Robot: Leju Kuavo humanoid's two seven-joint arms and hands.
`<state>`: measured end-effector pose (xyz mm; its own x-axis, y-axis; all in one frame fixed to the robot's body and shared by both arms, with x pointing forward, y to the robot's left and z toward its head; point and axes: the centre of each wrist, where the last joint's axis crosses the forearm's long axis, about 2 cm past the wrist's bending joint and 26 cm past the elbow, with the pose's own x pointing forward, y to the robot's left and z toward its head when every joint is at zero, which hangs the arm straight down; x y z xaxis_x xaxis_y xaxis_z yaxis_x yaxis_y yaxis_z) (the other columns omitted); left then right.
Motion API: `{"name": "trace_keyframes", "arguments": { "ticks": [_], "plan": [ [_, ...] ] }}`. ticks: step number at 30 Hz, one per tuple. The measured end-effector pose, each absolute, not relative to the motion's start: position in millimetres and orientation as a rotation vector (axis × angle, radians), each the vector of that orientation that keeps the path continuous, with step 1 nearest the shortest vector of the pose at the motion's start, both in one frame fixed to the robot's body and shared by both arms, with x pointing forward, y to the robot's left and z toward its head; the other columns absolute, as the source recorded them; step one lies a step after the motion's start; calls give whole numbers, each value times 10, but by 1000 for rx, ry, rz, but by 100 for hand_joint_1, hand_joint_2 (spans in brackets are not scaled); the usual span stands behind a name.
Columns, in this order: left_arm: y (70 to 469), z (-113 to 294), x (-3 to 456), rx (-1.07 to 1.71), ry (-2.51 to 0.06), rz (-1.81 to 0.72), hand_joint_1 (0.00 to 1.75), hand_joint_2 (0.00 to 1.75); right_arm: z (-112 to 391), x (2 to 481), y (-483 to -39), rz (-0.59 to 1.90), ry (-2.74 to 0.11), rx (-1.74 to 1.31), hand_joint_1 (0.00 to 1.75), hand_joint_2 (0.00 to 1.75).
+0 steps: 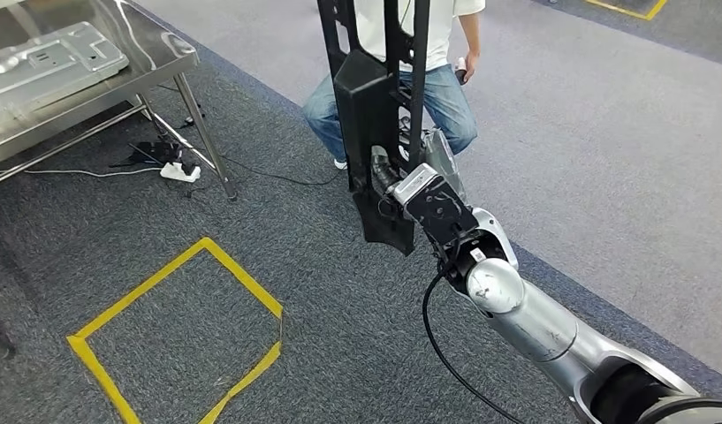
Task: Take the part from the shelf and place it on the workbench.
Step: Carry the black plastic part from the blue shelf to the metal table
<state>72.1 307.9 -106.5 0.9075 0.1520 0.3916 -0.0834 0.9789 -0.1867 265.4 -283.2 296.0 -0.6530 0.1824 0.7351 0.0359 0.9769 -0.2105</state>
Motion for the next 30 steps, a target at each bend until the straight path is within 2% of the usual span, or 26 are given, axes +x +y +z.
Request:
{"name": "trace_keyframes", "arguments": {
  "ticks": [30],
  "plan": [
    [3065,-1068,710,-145,-440,105,0,175,2974,2639,-2849,271,-2296,-185,175,175]
  ]
}}
